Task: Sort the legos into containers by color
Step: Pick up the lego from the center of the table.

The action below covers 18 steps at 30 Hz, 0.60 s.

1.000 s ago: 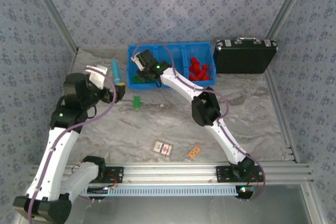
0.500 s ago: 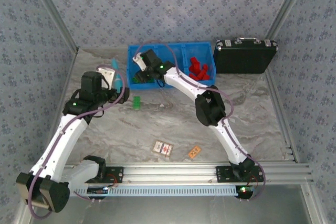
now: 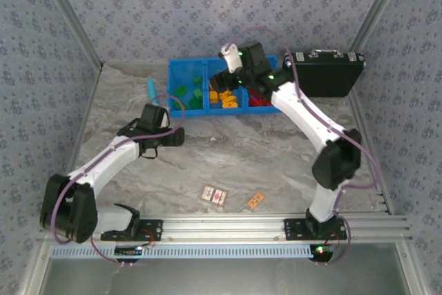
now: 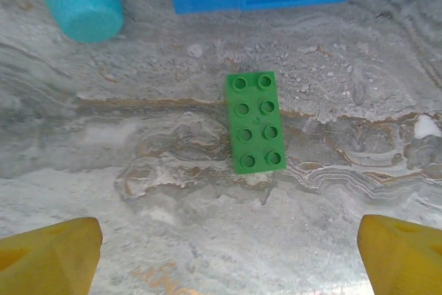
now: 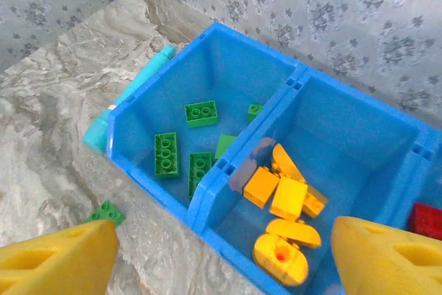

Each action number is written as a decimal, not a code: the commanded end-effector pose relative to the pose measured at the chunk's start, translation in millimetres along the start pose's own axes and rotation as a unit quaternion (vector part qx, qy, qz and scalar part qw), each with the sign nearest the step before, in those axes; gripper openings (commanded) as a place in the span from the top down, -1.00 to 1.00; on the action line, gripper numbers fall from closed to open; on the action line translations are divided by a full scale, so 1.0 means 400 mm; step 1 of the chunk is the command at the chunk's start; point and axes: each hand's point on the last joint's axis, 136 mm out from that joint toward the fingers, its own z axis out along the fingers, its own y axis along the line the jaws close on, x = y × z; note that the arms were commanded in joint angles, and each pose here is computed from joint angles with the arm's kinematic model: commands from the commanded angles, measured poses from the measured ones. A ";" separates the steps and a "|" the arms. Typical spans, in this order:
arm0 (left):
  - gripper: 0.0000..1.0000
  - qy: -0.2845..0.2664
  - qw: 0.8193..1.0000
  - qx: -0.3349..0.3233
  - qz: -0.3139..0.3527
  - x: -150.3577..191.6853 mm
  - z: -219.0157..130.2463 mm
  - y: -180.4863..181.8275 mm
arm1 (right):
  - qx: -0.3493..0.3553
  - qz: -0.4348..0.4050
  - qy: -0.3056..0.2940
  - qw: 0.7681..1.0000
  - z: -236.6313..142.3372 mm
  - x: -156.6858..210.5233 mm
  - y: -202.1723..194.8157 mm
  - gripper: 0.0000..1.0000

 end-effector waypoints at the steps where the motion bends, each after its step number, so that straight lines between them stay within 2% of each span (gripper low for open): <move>1: -0.85 -0.013 0.999 -0.024 -0.024 -0.020 0.036 0.000 | 0.002 0.017 0.011 1.000 -0.063 0.053 -0.011 -1.00; 6: -0.79 -0.003 0.999 -0.032 -0.013 -0.017 0.097 -0.026 | 0.047 0.042 0.004 0.998 -0.181 0.107 -0.062 -0.99; 9: -0.77 0.007 0.999 -0.034 -0.001 -0.021 0.131 -0.040 | 0.088 0.048 0.025 0.995 -0.235 0.160 -0.091 -1.00; 16: -0.70 0.030 0.999 -0.037 0.013 -0.028 0.201 -0.060 | 0.101 0.079 0.023 0.991 -0.308 0.241 -0.085 -1.00; 18: -0.64 0.036 0.999 -0.036 0.012 -0.031 0.219 -0.066 | 0.101 0.087 0.051 0.990 -0.302 0.296 -0.082 -1.00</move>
